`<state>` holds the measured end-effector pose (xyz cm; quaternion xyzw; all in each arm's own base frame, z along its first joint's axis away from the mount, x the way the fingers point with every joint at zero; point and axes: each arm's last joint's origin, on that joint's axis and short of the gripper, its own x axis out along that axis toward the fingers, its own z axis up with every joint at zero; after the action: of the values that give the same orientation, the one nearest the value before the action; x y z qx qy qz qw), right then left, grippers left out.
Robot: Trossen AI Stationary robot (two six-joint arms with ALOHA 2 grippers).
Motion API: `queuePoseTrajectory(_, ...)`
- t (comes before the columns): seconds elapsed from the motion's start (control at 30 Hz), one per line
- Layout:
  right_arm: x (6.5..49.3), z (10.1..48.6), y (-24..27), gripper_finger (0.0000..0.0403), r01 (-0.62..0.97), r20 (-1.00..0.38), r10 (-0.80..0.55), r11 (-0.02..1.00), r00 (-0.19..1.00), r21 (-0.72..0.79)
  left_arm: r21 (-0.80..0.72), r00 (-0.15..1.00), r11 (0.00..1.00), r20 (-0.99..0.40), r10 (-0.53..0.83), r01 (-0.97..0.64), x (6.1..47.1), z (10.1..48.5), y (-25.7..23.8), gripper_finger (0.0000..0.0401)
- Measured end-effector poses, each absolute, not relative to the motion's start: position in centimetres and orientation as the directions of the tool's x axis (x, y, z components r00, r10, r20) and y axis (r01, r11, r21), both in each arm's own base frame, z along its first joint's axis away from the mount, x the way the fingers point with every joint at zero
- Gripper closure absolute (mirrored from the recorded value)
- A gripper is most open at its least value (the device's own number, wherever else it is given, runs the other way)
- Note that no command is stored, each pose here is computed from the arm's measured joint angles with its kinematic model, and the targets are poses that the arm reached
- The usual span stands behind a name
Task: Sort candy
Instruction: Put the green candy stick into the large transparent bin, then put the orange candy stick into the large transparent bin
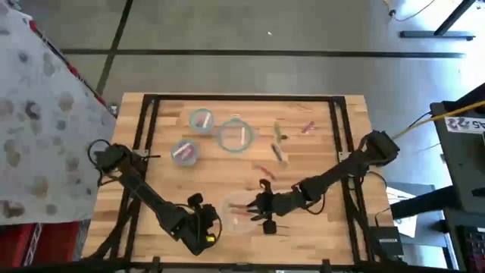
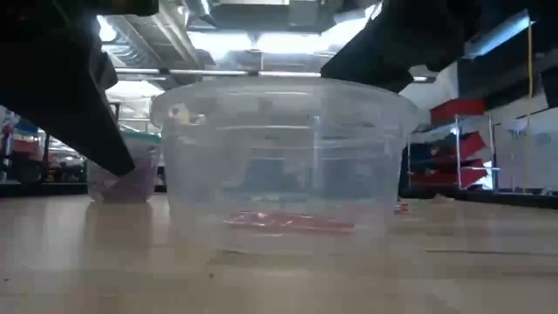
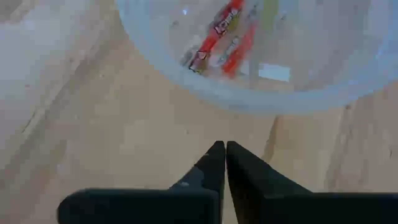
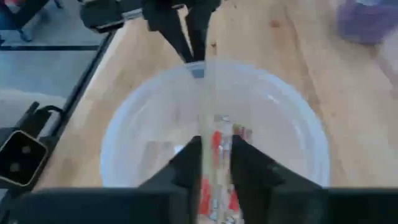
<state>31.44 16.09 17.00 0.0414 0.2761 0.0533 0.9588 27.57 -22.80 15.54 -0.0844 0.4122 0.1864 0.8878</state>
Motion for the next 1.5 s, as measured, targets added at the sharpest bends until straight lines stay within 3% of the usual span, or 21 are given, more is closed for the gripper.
queuePoseTrajectory(0.23,29.7,19.2,15.2,0.0221,-0.089,-0.584,0.118,0.993,0.803,0.078,0.004,0.591,0.916,-0.763,0.261,-0.401,27.6,15.5,-22.8,0.0401)
queuePoseTrajectory(0.43,26.8,23.3,13.1,0.0215,0.036,-0.574,-0.044,0.999,0.818,-0.024,0.003,0.59,0.916,-0.764,0.261,-0.402,27.6,15.5,-22.8,0.0401)
queuePoseTrajectory(0.63,24.7,23.8,11.7,0.0214,0.114,-0.641,-0.188,0.981,0.744,-0.155,0.0,0.591,0.915,-0.763,0.261,-0.404,27.6,15.5,-22.8,0.0401)
queuePoseTrajectory(0.97,23.3,16.3,9.2,0.0214,0.292,-0.699,-0.314,0.944,0.642,-0.155,-0.001,0.591,0.914,-0.763,0.261,-0.405,27.6,15.5,-22.8,0.0401)
queuePoseTrajectory(1.23,23.0,12.0,7.9,0.0214,0.358,-0.609,-0.288,0.934,0.739,-0.007,0.004,0.589,0.914,-0.763,0.265,-0.406,27.7,15.5,-22.6,0.0401)
queuePoseTrajectory(1.5,23.4,8.8,7.7,0.0214,0.422,-0.653,-0.327,0.907,0.684,-0.012,0.002,0.59,0.914,-0.763,0.264,-0.407,27.8,15.5,-22.6,0.0401)
